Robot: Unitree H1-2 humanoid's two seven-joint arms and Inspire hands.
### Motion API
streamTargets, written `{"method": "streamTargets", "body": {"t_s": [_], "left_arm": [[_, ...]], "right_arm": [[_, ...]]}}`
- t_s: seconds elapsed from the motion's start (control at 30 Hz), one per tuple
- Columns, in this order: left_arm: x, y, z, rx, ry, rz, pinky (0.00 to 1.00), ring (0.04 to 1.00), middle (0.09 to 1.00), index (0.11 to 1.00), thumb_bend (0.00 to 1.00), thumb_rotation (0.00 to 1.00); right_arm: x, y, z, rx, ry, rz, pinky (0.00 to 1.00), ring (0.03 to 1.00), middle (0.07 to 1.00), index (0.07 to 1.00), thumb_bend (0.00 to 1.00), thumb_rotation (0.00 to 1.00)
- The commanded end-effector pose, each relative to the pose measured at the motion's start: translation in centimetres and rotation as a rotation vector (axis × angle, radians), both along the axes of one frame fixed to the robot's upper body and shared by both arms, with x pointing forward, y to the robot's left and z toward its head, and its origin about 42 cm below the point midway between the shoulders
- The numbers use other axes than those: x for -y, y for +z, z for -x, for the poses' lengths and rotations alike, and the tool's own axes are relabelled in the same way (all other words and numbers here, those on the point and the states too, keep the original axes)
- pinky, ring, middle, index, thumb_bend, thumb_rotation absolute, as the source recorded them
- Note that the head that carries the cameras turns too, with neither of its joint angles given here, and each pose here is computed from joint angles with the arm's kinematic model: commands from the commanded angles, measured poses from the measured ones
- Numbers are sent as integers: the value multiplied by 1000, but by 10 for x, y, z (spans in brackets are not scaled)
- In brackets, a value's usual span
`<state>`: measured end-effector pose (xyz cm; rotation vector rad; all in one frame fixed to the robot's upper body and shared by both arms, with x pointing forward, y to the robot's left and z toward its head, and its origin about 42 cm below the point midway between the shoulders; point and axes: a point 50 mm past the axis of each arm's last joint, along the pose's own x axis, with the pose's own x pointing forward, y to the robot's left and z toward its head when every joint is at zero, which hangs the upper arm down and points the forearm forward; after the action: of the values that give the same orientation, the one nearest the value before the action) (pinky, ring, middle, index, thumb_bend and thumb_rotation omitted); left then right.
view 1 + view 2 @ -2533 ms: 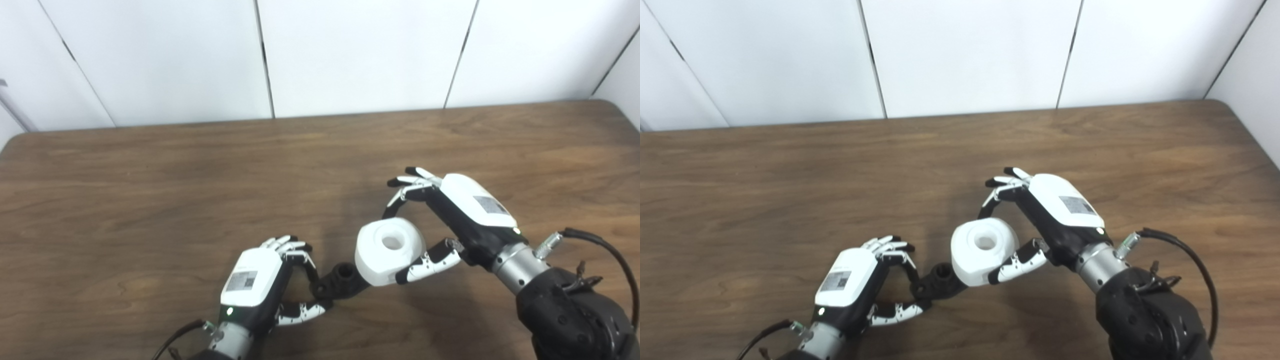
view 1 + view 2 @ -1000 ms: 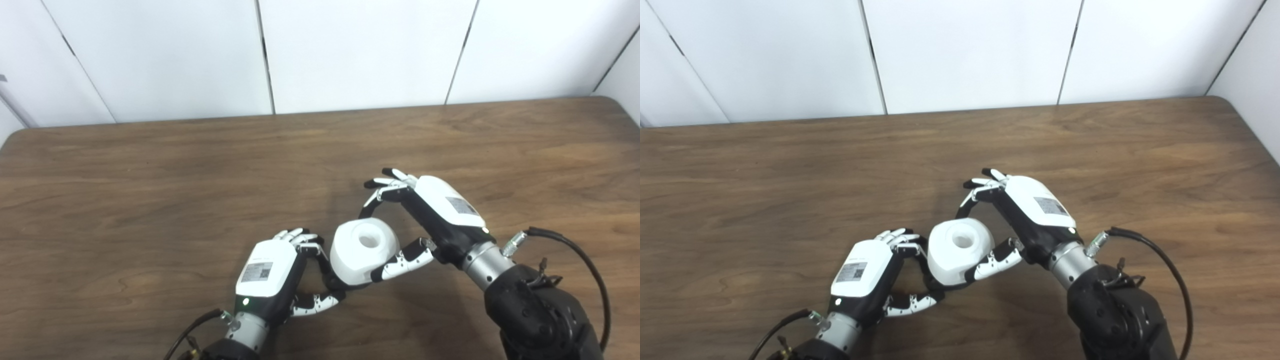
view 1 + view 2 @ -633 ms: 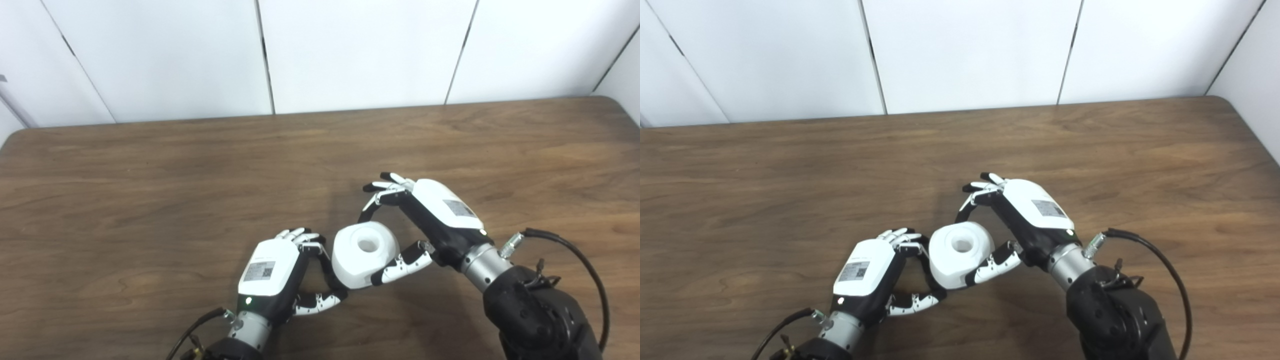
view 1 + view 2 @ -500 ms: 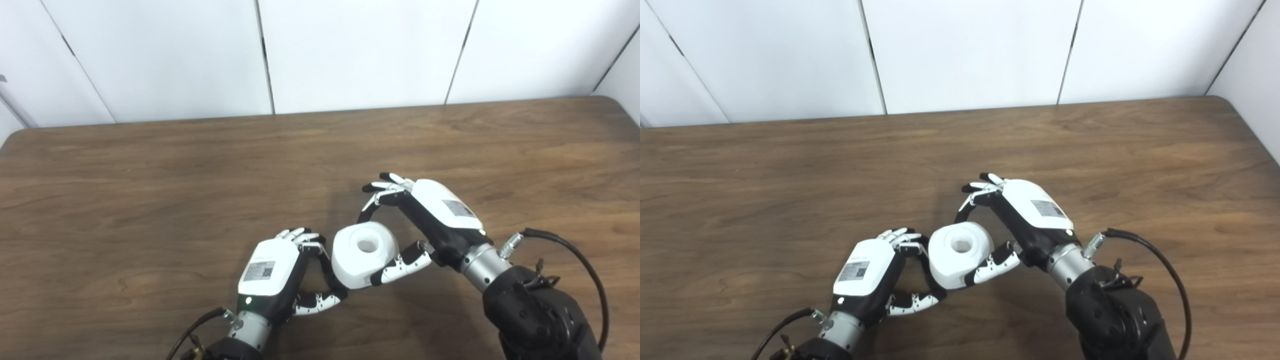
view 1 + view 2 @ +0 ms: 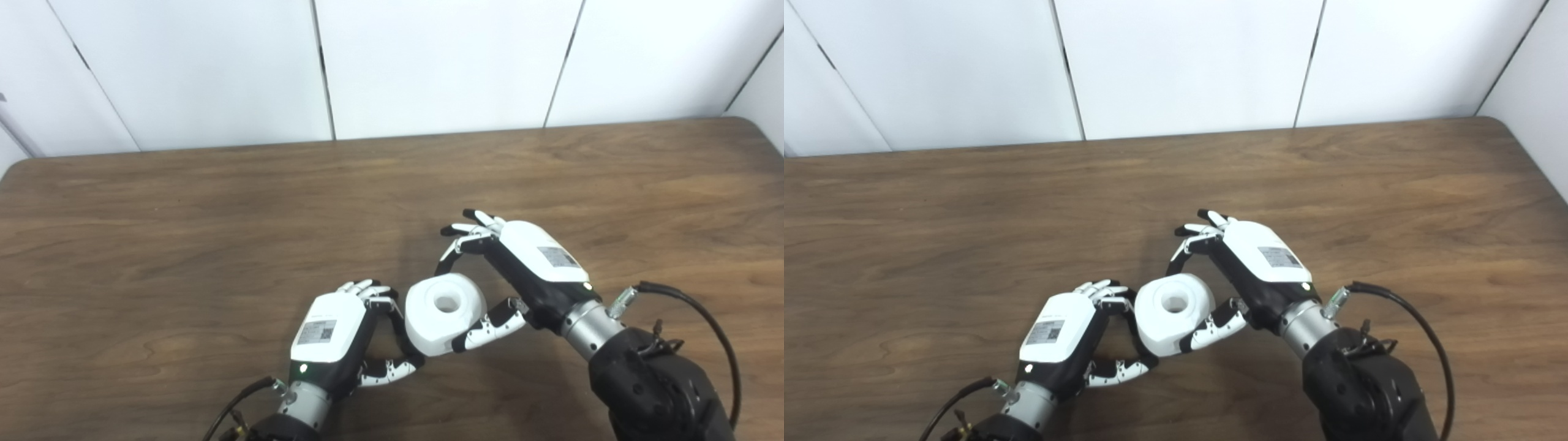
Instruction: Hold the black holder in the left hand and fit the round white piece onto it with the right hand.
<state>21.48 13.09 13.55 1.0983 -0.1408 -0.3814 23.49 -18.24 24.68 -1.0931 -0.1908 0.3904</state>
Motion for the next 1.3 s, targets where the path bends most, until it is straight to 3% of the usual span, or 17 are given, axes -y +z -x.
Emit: {"method": "streamTargets", "body": {"t_s": [0.0,0.1,0.17,0.27,0.57,1.27], "left_arm": [[-5,-21,13,-144,-11,-46,870,880,799,484,520,45],[-5,-21,13,-148,-12,-46,869,878,798,484,520,45],[-5,-22,13,-151,-15,-52,869,878,798,484,520,45],[-4,-21,12,-155,-17,-50,867,877,798,484,520,44],[-3,-21,11,-152,-19,-43,868,876,794,484,520,44],[-2,-18,11,-122,-10,-62,847,854,774,489,523,56]], "right_arm": [[-1,3,3,20,33,43,1000,991,883,492,523,147],[0,2,3,11,34,38,1000,988,886,493,524,149],[1,2,3,8,31,36,990,986,886,611,799,193],[2,4,2,-5,26,50,998,996,893,664,877,234],[4,6,0,-42,8,70,1000,1000,911,730,937,296],[9,11,-9,-48,-12,64,1000,1000,923,750,1000,410]]}}
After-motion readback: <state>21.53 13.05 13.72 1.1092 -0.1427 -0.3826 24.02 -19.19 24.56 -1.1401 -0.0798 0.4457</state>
